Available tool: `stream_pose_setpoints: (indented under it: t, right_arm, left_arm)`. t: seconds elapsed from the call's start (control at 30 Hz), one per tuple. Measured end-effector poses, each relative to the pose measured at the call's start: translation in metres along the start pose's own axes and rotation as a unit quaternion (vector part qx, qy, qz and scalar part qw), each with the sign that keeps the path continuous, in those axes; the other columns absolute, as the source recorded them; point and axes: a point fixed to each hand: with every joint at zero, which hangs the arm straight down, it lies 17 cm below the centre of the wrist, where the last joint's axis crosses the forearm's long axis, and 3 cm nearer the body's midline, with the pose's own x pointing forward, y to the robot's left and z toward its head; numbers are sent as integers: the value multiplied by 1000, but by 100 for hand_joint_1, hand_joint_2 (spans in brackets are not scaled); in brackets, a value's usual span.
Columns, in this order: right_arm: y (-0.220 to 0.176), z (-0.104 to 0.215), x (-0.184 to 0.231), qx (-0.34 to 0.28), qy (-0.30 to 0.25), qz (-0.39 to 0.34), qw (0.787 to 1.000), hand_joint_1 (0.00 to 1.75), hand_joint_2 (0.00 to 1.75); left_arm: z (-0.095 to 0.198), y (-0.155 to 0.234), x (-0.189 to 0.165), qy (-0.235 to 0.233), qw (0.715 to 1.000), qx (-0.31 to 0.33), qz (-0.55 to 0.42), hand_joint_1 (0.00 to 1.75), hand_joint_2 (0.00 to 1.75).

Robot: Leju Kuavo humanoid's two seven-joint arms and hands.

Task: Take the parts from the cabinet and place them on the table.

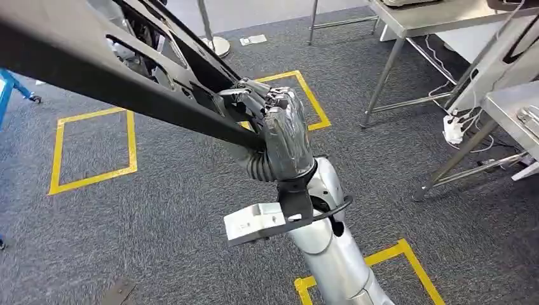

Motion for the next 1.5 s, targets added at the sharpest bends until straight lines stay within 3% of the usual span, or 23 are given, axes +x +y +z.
stream_pose_setpoints:
  t: [0.33,0.7,0.9,1.1,1.27,1.37,1.5]
  right_arm:
    - [-4,7,-13,2,15,23,1000,175,175]
    - [-8,13,-26,7,28,51,998,175,175]
    - [-6,17,-33,14,37,60,997,175,175]
    - [-1,20,-41,22,47,70,996,175,175]
    - [-1,23,-50,26,60,87,994,175,175]
    - [-2,27,-53,28,65,94,993,175,175]
    - [-3,25,-51,30,55,96,993,175,175]
  left_arm:
    - [6,-6,38,-104,993,-23,52,0,175]
    - [3,5,61,-134,988,-2,75,0,175]
    - [4,-6,74,-148,982,-26,111,0,175]
    - [13,-14,79,-180,972,-50,144,0,175]
    - [16,-8,93,-216,964,-33,149,0,175]
    - [15,-9,96,-216,964,-30,153,0,175]
    - [7,-15,85,-167,973,-36,157,0,175]
